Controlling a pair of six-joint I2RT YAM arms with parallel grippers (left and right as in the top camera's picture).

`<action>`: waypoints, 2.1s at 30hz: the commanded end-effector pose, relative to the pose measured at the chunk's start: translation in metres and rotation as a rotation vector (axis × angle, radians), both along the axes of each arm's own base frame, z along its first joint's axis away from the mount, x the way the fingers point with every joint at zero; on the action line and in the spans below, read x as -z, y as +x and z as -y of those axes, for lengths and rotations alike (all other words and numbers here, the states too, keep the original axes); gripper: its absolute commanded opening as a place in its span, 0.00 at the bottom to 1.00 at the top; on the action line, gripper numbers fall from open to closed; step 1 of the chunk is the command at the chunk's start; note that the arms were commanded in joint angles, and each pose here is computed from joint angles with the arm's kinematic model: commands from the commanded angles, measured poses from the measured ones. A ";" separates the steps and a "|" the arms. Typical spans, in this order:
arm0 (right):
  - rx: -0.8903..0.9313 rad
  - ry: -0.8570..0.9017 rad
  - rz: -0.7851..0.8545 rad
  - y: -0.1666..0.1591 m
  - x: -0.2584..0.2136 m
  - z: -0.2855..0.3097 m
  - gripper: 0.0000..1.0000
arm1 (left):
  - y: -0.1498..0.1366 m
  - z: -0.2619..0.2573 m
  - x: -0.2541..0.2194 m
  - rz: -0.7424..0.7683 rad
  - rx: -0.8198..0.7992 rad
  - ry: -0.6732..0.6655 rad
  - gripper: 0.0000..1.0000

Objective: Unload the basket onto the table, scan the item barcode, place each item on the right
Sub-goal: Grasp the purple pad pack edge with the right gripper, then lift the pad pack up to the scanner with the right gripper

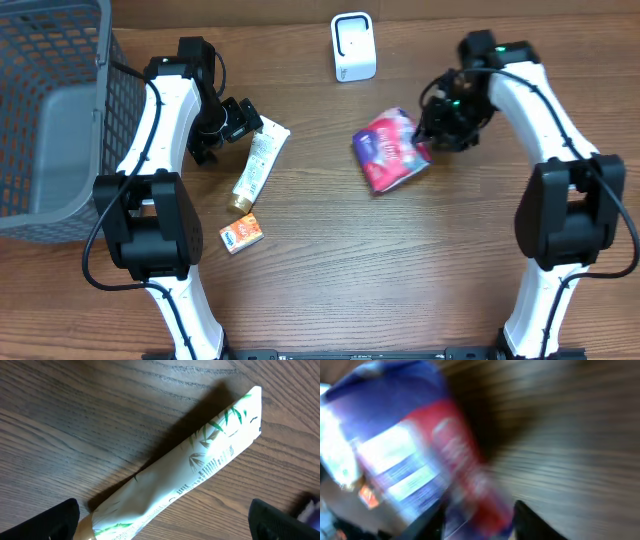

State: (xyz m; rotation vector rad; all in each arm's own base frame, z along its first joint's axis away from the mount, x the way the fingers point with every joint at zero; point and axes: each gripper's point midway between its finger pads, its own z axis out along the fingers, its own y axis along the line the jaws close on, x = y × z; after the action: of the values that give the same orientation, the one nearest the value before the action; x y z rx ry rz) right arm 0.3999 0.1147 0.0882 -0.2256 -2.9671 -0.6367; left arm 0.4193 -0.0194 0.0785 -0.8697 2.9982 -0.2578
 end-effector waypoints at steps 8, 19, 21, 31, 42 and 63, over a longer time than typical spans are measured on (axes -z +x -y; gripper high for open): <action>-0.189 -0.056 0.160 0.011 -0.030 0.004 0.99 | 0.003 -0.001 -0.003 0.010 -0.016 0.009 1.00; -0.323 -0.063 0.227 0.008 0.036 0.002 0.85 | 0.002 0.001 -0.003 0.004 -0.012 0.007 1.00; -0.323 -0.063 0.238 0.010 0.041 0.002 0.73 | 0.002 0.001 -0.003 0.004 -0.012 0.006 1.00; -0.276 0.015 0.226 0.009 0.033 -0.011 0.10 | 0.002 0.001 -0.003 0.006 -0.011 0.009 1.00; 0.003 0.285 0.259 0.049 -0.010 -0.053 0.04 | 0.003 0.001 -0.003 0.008 -0.011 0.008 1.00; 0.470 0.201 0.892 0.186 -0.095 -0.095 0.04 | 0.002 0.005 -0.003 0.007 -0.004 0.006 1.00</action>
State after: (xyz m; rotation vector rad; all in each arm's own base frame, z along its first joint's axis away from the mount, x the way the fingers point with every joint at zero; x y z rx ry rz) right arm 0.5706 0.2303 0.1545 -0.6954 -3.4737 -1.4879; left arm 0.4186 -0.0207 0.0786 -0.8663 3.0023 -0.2570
